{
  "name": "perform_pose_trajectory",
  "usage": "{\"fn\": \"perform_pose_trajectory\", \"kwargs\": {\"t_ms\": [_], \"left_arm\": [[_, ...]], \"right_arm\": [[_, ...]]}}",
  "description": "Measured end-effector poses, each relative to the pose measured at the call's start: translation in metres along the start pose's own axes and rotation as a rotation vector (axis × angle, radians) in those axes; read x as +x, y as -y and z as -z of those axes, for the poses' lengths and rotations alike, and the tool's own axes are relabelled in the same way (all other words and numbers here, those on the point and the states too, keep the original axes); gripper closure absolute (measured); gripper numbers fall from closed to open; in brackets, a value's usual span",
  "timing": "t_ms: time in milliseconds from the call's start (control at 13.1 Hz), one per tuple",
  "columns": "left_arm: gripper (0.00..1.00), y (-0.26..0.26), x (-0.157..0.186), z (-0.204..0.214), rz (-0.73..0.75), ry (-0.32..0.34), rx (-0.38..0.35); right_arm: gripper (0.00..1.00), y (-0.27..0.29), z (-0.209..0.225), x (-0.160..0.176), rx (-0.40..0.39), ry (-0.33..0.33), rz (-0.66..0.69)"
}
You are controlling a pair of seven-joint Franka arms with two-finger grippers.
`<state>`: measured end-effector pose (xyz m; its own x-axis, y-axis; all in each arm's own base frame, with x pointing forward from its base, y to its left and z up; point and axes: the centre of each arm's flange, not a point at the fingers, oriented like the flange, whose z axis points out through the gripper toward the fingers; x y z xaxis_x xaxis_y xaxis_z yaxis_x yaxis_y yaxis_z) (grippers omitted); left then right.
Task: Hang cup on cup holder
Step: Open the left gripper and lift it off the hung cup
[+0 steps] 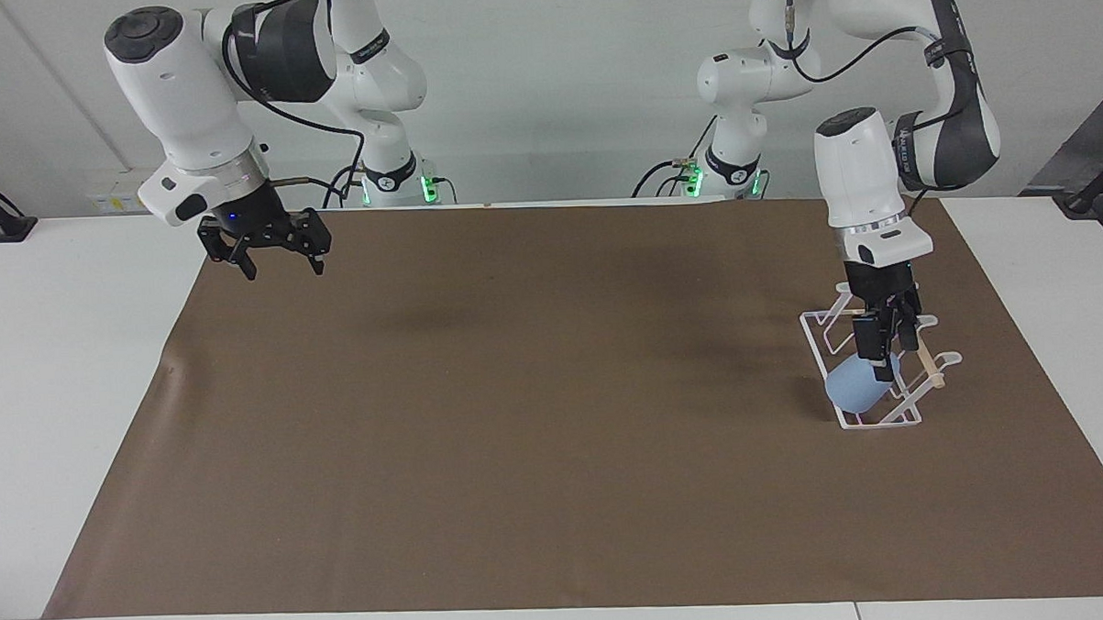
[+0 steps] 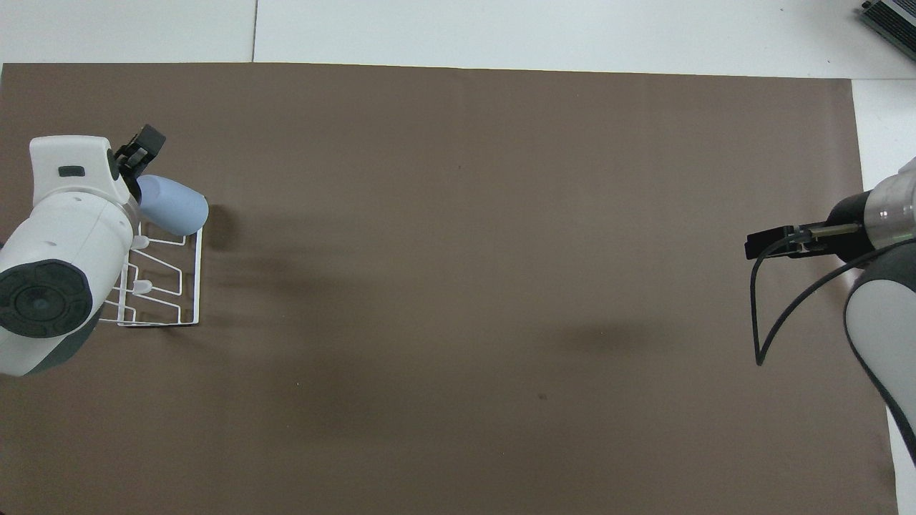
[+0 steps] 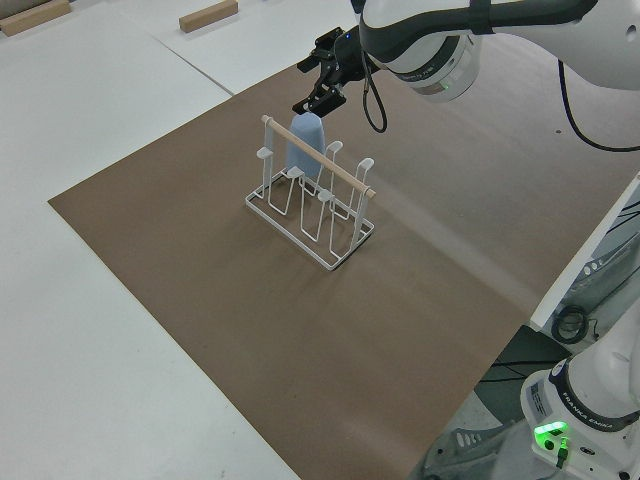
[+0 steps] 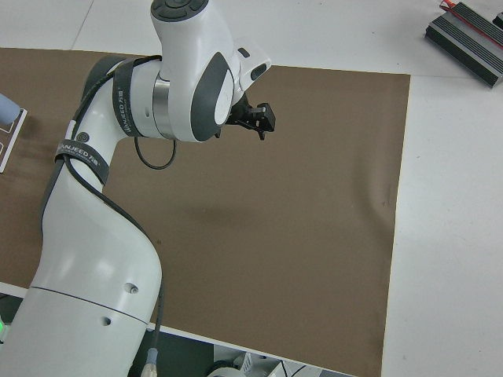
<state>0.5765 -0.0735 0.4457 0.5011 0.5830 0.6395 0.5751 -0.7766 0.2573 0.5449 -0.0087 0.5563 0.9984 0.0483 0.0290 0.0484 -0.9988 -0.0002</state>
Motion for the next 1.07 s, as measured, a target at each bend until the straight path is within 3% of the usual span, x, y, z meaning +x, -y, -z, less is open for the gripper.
{"fn": "perform_pose_trajectory", "kwargs": {"t_ms": [536,1073], "left_arm": [[0.00,-0.028,-0.005,0.017,0.133,0.071,-0.045],[0.00,-0.067,0.021,0.053,0.312,0.165,0.023]], "right_arm": [[0.00,0.000,0.000,0.000,0.000,0.000,0.000],[0.00,0.000,0.000,0.000,0.000,0.000,0.000]]}}
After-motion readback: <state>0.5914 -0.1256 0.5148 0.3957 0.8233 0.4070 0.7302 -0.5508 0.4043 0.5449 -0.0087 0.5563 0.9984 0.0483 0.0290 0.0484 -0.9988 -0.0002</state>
